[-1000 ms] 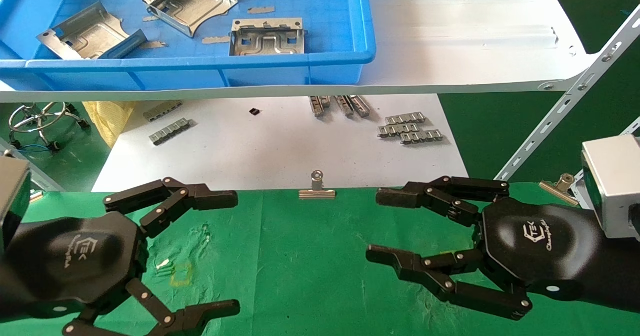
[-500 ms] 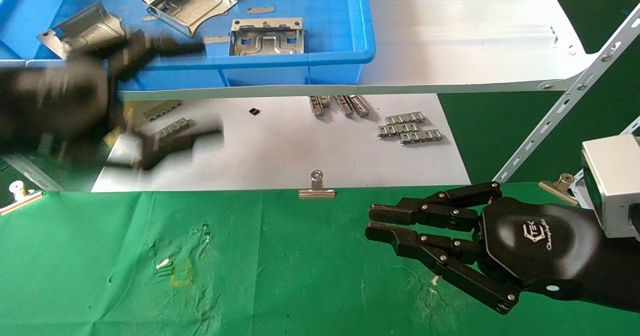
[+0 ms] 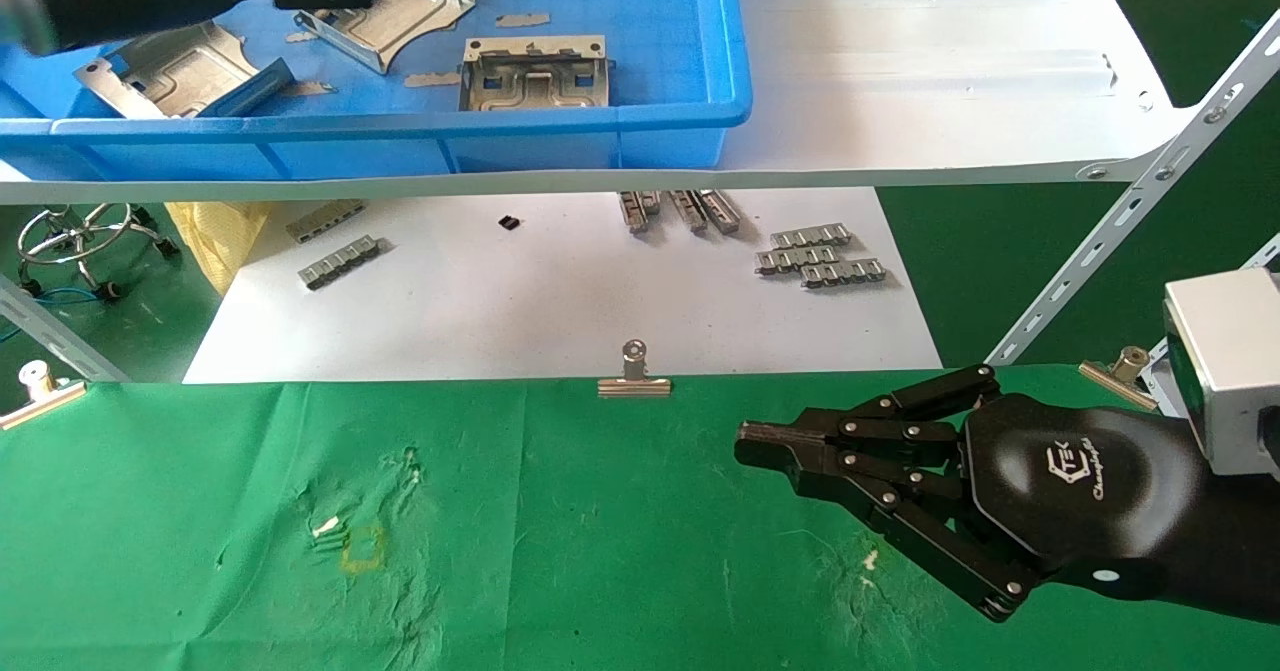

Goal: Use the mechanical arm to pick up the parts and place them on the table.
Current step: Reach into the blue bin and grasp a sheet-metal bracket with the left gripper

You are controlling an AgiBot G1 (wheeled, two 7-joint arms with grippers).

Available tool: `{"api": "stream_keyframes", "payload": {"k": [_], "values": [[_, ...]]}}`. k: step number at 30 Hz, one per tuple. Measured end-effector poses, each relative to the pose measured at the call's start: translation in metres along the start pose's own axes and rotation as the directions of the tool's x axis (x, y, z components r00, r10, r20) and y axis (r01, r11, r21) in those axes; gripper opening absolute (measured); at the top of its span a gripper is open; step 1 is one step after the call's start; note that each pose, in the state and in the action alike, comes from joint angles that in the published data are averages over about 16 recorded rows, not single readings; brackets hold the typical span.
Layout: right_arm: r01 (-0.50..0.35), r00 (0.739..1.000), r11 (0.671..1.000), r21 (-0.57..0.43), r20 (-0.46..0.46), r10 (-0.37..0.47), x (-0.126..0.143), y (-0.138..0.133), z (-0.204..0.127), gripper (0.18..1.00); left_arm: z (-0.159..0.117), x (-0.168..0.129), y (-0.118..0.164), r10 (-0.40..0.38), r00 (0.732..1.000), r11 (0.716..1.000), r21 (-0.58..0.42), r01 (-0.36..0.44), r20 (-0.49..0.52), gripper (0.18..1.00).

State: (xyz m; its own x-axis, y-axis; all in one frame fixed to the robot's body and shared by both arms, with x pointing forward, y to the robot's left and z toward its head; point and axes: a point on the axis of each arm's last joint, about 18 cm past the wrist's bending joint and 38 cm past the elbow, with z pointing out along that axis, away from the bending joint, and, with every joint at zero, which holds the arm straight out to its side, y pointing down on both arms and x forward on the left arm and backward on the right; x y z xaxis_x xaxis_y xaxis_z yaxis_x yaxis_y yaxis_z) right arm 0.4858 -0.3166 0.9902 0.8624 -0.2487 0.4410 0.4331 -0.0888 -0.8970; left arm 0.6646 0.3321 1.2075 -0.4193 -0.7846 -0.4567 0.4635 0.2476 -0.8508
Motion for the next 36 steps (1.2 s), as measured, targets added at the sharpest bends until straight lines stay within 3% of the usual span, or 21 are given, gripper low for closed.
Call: {"api": "stream_keyframes", "payload": {"k": [9, 20, 26, 36], "values": [[0.0, 1.0, 1.0, 0.0, 0.0, 0.0, 0.0, 0.0, 0.0, 0.192, 0.032, -0.014, 0.001, 0.021, 0.988, 0.995, -0.101, -0.006, 0.15, 1.001], [0.0, 1.0, 1.0, 0.0, 0.0, 0.0, 0.0, 0.0, 0.0, 0.192, 0.041, -0.018, 0.007, 0.006, 0.977, 0.984, -0.175, 0.032, 0.215, 0.98], [0.0, 1.0, 1.0, 0.0, 0.0, 0.0, 0.0, 0.0, 0.0, 0.192, 0.04, -0.02, 0.008, -0.004, 0.974, 0.981, -0.186, 0.047, 0.226, 0.935], [0.0, 1.0, 1.0, 0.0, 0.0, 0.0, 0.0, 0.0, 0.0, 0.192, 0.038, -0.023, 0.008, -0.025, 0.971, 0.982, -0.178, 0.069, 0.238, 0.769]]}}
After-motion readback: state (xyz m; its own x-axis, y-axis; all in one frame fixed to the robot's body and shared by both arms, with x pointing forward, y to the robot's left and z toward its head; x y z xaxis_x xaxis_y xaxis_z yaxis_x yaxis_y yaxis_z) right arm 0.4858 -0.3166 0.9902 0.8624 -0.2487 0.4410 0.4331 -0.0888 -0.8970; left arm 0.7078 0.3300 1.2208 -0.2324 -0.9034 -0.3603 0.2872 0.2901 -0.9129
